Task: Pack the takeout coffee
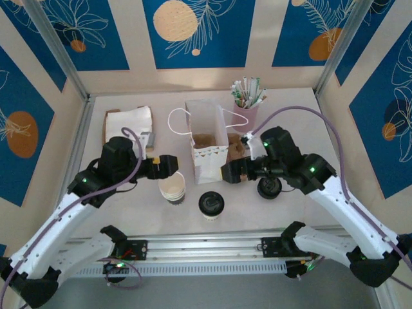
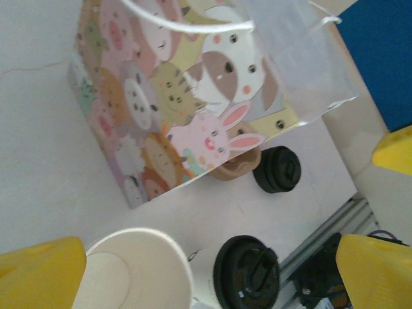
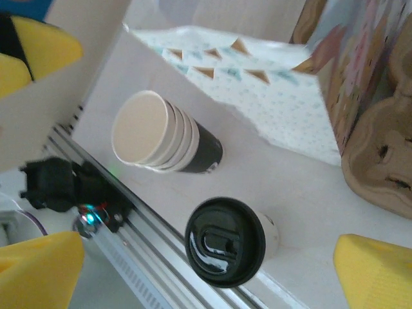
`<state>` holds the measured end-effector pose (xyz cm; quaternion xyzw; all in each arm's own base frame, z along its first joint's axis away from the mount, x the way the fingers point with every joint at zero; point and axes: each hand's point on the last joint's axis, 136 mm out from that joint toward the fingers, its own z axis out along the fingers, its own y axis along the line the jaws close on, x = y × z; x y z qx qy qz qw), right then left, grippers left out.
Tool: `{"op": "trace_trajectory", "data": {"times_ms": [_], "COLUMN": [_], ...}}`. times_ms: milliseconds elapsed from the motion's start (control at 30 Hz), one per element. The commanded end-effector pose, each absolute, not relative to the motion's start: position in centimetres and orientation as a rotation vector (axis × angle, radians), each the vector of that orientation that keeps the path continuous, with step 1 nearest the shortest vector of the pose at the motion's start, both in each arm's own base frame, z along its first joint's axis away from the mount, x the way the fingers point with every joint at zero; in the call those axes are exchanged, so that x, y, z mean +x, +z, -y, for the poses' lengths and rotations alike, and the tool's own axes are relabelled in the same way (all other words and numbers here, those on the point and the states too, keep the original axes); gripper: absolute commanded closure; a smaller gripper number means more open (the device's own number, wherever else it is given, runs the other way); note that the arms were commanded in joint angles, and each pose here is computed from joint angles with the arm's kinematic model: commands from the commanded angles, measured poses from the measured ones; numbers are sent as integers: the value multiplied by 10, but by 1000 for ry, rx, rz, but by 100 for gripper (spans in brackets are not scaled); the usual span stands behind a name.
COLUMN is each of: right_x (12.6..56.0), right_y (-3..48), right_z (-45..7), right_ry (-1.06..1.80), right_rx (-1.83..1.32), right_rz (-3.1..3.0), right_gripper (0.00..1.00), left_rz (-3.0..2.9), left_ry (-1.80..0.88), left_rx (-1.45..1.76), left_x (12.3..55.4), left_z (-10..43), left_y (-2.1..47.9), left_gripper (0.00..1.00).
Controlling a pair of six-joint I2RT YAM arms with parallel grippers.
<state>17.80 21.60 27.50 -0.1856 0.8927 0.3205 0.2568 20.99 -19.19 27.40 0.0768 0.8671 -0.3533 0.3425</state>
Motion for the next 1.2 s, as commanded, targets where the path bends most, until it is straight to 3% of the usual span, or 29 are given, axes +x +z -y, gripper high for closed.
{"op": "trace_trajectory", "data": {"times_ms": [0, 467, 900, 1167], "right_x": [173, 138, 135, 130], "right_y": [268, 218, 174, 168], "right_z": [-210, -246, -265, -277], "right_ry": [691, 392, 123, 145], "right_rx": [-610, -984, -1079, -1102], "right_rz": [-2451, -2596, -2722, -2761], "right_gripper": [1, 1, 1, 3], "left_rz": [-2247, -2248, -2248, -2246], "left_ry": [-866, -810, -769, -760], "left_rx": [192, 153, 152, 159], "left_x": [204, 200, 202, 201], "left_z": [181, 167, 162, 161], "left_y": [267, 247, 240, 240], "left_gripper": [0, 0, 0, 0]}}
